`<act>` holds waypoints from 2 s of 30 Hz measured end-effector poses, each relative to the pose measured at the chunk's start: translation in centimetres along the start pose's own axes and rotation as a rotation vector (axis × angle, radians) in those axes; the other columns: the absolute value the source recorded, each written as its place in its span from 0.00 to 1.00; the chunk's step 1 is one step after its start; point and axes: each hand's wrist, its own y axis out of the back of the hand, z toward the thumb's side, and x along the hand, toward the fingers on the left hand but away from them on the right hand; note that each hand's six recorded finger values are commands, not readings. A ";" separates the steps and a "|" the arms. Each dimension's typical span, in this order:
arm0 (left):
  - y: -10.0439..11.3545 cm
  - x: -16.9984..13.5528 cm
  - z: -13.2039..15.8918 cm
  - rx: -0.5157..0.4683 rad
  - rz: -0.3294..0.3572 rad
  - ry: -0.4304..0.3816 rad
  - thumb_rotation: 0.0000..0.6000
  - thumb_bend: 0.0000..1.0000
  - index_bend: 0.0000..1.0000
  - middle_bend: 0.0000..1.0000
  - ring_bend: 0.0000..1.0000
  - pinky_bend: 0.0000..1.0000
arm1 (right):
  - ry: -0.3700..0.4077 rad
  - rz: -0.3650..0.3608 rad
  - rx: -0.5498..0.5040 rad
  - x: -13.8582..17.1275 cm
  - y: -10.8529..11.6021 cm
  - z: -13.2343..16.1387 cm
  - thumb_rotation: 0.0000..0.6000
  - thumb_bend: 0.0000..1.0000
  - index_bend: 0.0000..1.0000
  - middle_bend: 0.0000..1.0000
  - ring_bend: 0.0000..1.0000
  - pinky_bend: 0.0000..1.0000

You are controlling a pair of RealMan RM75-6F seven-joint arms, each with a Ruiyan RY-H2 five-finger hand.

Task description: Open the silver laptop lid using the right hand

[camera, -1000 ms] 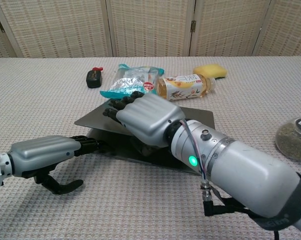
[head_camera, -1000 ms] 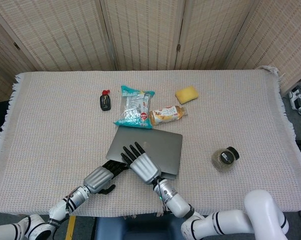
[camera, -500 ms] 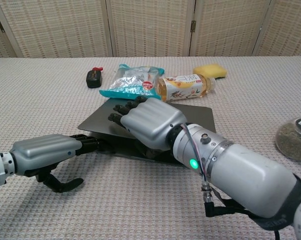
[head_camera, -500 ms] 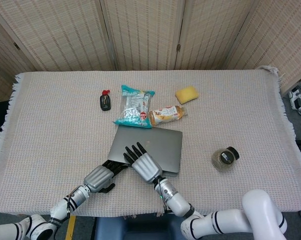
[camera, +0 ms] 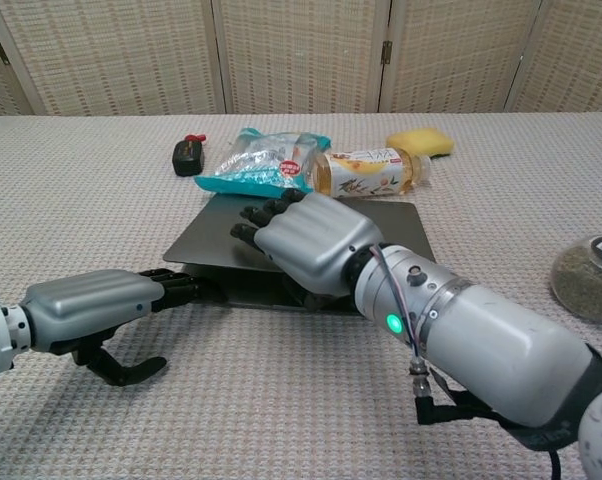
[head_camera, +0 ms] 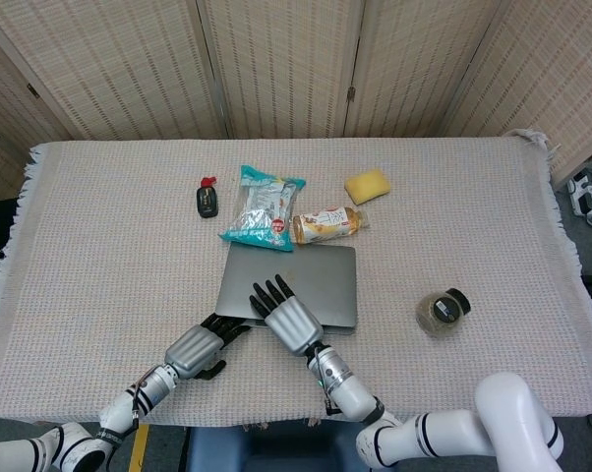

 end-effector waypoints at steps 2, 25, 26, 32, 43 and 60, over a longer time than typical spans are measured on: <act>0.0 0.0 0.0 -0.001 -0.001 0.001 1.00 0.55 0.08 0.08 0.00 0.00 | -0.006 -0.002 0.007 0.0 -0.1 -0.2 1.00 0.59 0.00 0.00 0.00 0.00; 0.1 -0.1 -0.1 0.004 0.008 0.006 1.00 0.55 0.09 0.08 0.00 0.00 | -0.118 -0.069 -0.012 -0.5 2.1 -4.4 1.00 0.47 0.00 0.00 0.00 0.00; 0.1 -0.1 -0.1 0.006 0.008 0.006 1.00 0.55 0.09 0.08 0.00 0.00 | -0.126 -0.075 -0.019 -0.5 2.4 -4.8 1.00 0.47 0.00 0.00 0.00 0.00; 0.2 -0.2 0.0 0.013 0.010 0.004 1.00 0.55 0.09 0.08 0.00 0.00 | -0.192 -0.104 -0.068 -0.9 4.3 -7.6 1.00 0.47 0.00 0.00 0.00 0.00; 0.4 -0.2 0.4 0.030 0.012 -0.004 1.00 0.55 0.09 0.08 0.00 0.00 | -0.304 -0.104 -0.152 -2.2 6.4 -12.6 1.00 0.47 0.00 0.00 0.00 0.00; 0.4 -0.2 0.7 0.041 0.006 -0.006 1.00 0.55 0.10 0.08 0.00 0.00 | -0.430 -0.109 -0.220 -4.4 8.2 -17.8 1.00 0.47 0.00 0.00 0.00 0.00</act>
